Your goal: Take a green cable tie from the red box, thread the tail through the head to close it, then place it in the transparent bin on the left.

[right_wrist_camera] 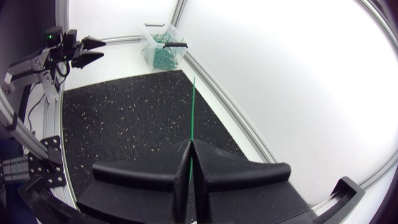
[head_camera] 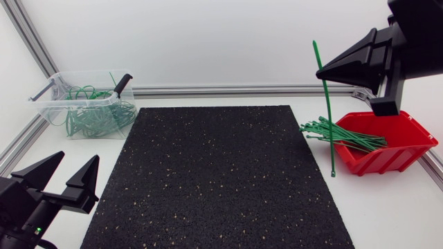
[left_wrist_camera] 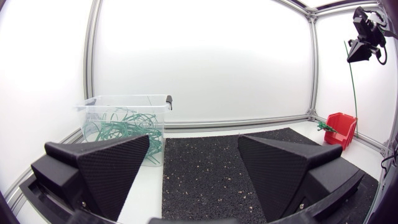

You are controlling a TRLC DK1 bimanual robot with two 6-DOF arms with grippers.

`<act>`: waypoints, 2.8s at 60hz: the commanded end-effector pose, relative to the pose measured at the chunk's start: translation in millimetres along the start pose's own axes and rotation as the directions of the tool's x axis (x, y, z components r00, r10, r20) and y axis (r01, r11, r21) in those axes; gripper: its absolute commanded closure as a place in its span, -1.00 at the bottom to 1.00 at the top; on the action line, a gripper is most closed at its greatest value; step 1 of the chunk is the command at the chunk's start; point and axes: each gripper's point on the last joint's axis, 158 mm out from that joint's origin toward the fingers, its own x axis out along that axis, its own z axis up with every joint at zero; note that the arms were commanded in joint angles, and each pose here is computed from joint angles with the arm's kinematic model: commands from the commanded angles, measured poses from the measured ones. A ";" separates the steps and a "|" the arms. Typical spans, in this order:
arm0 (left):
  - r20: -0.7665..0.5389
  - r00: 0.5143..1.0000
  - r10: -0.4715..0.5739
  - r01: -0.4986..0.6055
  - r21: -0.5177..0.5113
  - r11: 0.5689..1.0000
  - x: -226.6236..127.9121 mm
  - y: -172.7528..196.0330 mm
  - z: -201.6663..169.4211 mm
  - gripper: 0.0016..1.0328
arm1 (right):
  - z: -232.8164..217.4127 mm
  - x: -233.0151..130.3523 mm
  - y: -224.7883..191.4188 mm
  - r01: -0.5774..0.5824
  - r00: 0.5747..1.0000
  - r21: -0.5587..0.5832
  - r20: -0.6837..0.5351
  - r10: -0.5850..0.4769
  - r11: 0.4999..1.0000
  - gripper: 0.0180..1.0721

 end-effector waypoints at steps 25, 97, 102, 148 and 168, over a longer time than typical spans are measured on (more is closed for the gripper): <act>-0.054 0.999 -0.009 0.007 -0.019 1.000 1.4 -2.0 -23.4 -0.93 | 53.6 51.4 37.3 0.053 0.989 0.212 0.122 -0.080 0.976 0.89; -0.056 0.998 -0.016 0.015 -0.018 1.000 1.4 -4.0 -23.9 -0.93 | -38.4 223.4 91.1 -0.258 0.963 0.795 0.164 0.214 0.549 0.76; -0.056 0.998 -0.016 0.015 -0.018 1.000 1.4 -4.0 -23.9 -0.93 | -55.0 214.1 85.8 -0.230 0.971 0.794 0.145 0.192 0.563 0.60; -0.056 0.998 -0.013 0.012 -0.018 1.000 1.4 -3.3 -23.9 -0.93 | -75.0 194.9 117.2 -0.218 0.960 0.083 -0.159 0.229 0.972 -0.91; -0.057 0.998 -0.015 0.014 -0.018 1.000 1.4 -3.7 -24.3 -0.93 | -77.5 194.8 187.3 -0.470 0.848 -0.211 -0.377 0.372 0.857 -0.91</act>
